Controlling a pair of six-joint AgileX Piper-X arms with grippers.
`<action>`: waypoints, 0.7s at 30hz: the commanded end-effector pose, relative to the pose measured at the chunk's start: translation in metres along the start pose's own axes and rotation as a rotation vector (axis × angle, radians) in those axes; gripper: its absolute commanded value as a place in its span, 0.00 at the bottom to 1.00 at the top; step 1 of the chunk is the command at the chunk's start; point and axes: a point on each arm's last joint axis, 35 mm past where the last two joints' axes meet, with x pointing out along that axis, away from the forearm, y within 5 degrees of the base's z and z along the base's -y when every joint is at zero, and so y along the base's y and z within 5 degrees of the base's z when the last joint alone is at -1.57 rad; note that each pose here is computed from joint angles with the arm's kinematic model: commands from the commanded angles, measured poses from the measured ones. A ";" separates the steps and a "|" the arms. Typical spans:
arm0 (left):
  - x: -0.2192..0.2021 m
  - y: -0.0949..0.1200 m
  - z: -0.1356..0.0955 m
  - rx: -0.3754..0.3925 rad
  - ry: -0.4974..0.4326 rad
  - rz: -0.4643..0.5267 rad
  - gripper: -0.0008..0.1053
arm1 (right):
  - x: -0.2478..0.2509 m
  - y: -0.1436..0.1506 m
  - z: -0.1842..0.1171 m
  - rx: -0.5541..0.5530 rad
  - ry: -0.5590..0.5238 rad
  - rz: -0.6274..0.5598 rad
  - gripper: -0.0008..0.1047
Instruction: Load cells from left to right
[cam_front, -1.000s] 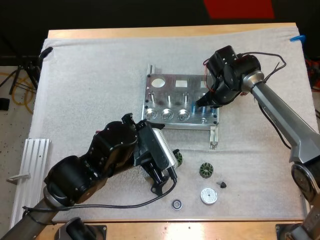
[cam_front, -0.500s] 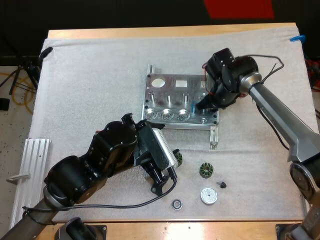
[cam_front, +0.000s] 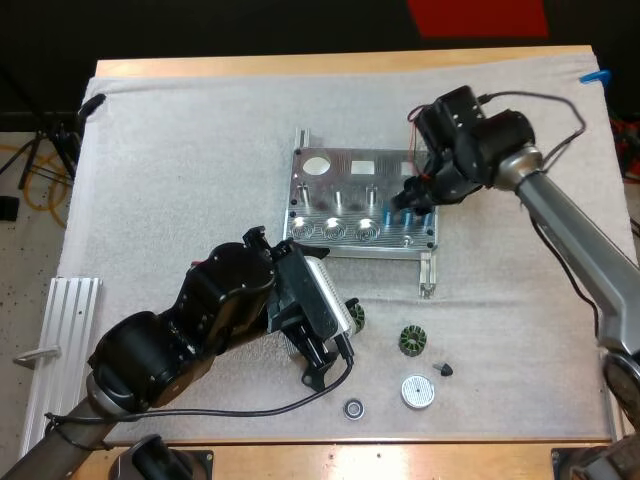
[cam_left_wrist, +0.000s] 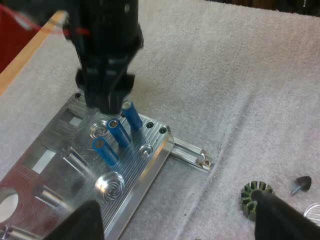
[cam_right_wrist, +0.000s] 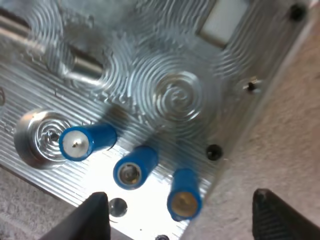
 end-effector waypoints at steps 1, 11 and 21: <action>-0.001 0.001 0.002 -0.009 -0.013 0.033 0.60 | -0.017 0.000 0.000 -0.004 -0.037 -0.023 0.57; -0.007 0.049 0.007 -0.119 -0.098 0.277 0.60 | -0.078 0.001 0.001 -0.011 -0.245 -0.085 0.57; -0.036 0.111 -0.009 -0.279 -0.157 0.456 0.60 | -0.112 -0.044 -0.010 0.132 -0.386 -0.220 0.57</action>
